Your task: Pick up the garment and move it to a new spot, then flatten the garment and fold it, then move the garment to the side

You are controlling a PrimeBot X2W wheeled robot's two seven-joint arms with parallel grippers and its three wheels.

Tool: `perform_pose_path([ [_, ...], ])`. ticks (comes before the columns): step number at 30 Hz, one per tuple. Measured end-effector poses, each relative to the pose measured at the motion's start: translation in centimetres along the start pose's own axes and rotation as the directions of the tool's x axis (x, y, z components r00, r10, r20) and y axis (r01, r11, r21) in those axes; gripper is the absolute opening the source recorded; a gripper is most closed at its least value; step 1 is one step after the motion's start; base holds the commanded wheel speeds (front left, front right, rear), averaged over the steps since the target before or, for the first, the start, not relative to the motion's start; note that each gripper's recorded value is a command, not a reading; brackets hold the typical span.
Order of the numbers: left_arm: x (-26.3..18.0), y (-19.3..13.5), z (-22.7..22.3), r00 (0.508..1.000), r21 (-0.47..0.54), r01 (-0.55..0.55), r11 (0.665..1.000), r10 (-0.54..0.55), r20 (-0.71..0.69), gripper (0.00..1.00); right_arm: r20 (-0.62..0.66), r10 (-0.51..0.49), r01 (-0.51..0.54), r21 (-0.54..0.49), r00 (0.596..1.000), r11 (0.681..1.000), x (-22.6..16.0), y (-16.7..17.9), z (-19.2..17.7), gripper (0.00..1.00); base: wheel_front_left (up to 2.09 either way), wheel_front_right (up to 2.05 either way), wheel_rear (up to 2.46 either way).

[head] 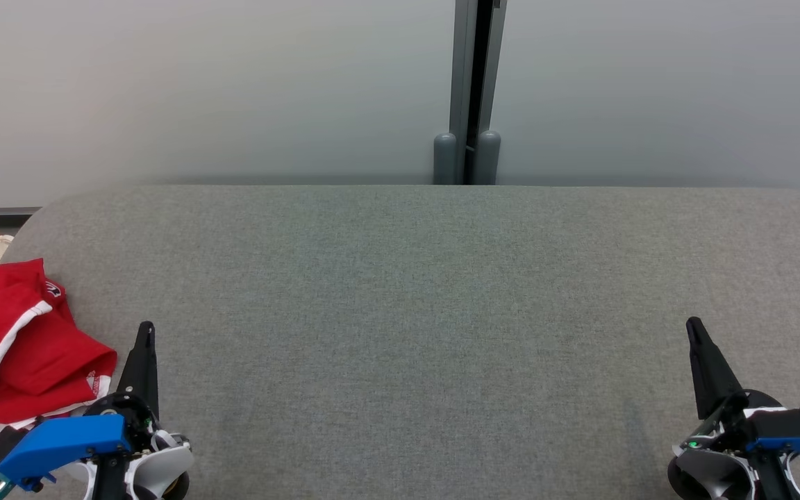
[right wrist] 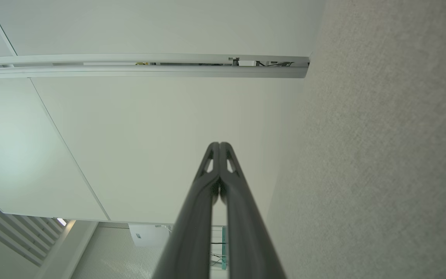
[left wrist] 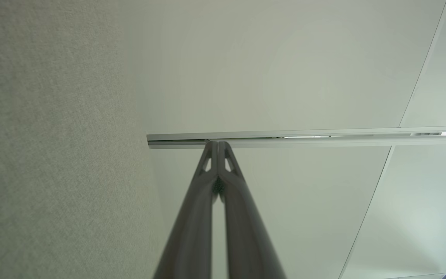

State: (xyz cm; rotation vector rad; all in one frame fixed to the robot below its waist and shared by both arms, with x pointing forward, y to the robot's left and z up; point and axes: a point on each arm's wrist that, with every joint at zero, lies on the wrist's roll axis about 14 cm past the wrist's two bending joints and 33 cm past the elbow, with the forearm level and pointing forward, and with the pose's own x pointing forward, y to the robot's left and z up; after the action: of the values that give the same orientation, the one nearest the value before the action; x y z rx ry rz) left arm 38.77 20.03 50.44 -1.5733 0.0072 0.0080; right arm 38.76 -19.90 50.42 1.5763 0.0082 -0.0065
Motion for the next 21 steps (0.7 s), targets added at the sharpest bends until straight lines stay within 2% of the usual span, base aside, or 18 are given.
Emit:
perform_pose_path([
  [21, 0.0, 0.0, 0.0, 1.0, 0.0, 0.0, 1.0, 0.0, 0.0, 0.0, 0.0, 0.0, 0.0, 0.0, 1.0, 1.0, 0.0, 0.0, 0.0, 0.0, 0.0, 0.0, 0.0],
])
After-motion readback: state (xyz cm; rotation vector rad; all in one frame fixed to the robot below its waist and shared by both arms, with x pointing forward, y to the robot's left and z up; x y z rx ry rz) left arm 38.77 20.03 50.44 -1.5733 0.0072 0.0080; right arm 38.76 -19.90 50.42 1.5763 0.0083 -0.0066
